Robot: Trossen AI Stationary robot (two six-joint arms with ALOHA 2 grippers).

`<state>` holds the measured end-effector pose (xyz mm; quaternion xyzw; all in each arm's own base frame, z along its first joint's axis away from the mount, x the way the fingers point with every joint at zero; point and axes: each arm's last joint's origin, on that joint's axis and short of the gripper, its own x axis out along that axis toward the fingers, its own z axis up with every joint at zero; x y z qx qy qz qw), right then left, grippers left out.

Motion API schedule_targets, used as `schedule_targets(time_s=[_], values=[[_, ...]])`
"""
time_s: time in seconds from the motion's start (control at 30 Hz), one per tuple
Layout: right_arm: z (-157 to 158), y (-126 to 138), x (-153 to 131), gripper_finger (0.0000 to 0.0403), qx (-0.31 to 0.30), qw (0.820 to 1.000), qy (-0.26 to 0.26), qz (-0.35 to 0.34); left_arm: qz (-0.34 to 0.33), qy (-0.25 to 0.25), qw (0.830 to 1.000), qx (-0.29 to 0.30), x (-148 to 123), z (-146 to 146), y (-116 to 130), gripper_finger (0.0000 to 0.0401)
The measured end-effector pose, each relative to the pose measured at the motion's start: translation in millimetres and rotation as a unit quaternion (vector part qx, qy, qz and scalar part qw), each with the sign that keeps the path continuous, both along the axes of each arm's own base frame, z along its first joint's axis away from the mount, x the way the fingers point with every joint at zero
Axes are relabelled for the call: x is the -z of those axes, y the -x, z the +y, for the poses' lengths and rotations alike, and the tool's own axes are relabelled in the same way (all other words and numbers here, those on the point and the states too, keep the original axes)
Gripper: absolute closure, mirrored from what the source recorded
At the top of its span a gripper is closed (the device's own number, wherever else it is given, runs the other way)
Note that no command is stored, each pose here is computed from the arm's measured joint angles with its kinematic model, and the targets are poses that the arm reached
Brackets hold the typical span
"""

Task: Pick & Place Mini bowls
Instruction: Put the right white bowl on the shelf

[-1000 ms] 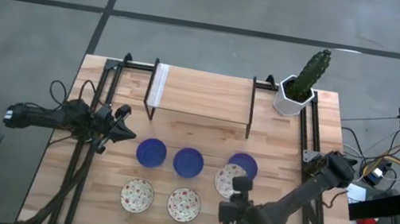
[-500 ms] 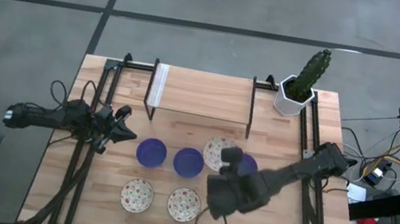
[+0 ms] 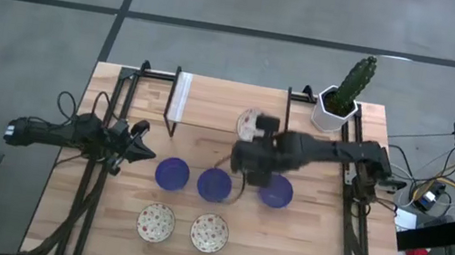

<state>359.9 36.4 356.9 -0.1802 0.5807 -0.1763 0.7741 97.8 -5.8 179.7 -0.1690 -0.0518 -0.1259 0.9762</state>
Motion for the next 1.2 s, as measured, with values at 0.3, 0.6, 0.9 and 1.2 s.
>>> schedule_targets(time_s=[0.3,0.6,0.9,1.2], values=[[-70.7,-7.6,6.6,0.0390,0.047,0.997,-0.067,-0.004,0.001,0.002,1.000,0.000,0.0,0.0,0.0,0.0401],[-113.8,-8.1,21.3,0.0390,0.085,0.993,-0.084,-0.012,0.002,0.007,1.000,0.001,0.1,0.0,0.0,0.0401],[-127.3,-3.0,41.6,0.0390,0.112,0.990,-0.081,0.017,0.006,0.021,1.000,0.003,0.2,0.0,-0.1,0.0401],[-126.7,-3.0,41.3,0.0390,0.111,0.990,-0.085,0.016,0.006,0.021,1.000,0.003,0.1,0.0,0.0,0.0401]])
